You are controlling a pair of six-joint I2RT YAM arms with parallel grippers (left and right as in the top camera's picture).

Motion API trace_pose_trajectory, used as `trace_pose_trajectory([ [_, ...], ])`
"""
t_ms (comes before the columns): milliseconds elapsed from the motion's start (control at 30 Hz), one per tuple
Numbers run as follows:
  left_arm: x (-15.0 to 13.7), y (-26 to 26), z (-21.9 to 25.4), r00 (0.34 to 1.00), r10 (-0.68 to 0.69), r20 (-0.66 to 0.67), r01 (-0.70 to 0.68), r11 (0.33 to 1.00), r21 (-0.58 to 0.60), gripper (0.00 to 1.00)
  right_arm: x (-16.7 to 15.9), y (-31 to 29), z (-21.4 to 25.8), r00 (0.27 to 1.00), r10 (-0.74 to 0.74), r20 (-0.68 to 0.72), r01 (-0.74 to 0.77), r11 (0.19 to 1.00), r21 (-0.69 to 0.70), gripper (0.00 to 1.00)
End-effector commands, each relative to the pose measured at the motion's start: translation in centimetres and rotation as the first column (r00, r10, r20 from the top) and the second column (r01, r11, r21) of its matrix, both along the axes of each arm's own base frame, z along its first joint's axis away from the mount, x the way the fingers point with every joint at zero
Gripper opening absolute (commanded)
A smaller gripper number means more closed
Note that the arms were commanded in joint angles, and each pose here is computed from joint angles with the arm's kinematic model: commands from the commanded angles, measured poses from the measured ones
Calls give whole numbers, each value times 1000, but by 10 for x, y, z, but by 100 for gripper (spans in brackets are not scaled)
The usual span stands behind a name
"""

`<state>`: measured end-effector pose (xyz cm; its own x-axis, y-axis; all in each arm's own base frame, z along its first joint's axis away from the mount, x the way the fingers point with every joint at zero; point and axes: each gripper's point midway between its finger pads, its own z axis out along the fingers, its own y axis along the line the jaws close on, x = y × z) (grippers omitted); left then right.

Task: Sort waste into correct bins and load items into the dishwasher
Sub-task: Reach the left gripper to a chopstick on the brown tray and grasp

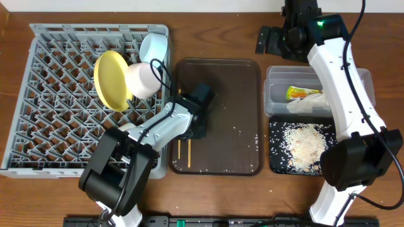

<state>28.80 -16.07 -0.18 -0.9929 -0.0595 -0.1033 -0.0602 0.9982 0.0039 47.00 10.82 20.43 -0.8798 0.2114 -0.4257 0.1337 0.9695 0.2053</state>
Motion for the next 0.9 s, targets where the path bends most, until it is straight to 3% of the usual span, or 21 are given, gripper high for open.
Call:
trace_pose_trajectory([
  [0, -20, 12, -21, 998, 11, -62, -8, 998, 61, 19, 0, -3, -2, 1000, 5, -3, -5, 1000, -16, 99],
  [133, -21, 8, -21, 998, -1, -59, 4, 998, 60, 8, 0, -3, -2, 1000, 5, -3, -5, 1000, -16, 99],
  [367, -3, 0, -5, 1000, -11, 3, 11, 999, 34, 8, 0, -2, -2, 1000, 6, -3, -6, 1000, -16, 99],
  [700, 22, -12, 94, 963, -130, 234, 147, 988, -55, 7, 0, -2, -2, 1000, 6, -3, -6, 1000, -16, 99],
  [867, 23, 19, 136, 940, -113, 323, 133, 990, -41, 8, 0, -3, -2, 1000, 5, -3, -5, 1000, -16, 99],
])
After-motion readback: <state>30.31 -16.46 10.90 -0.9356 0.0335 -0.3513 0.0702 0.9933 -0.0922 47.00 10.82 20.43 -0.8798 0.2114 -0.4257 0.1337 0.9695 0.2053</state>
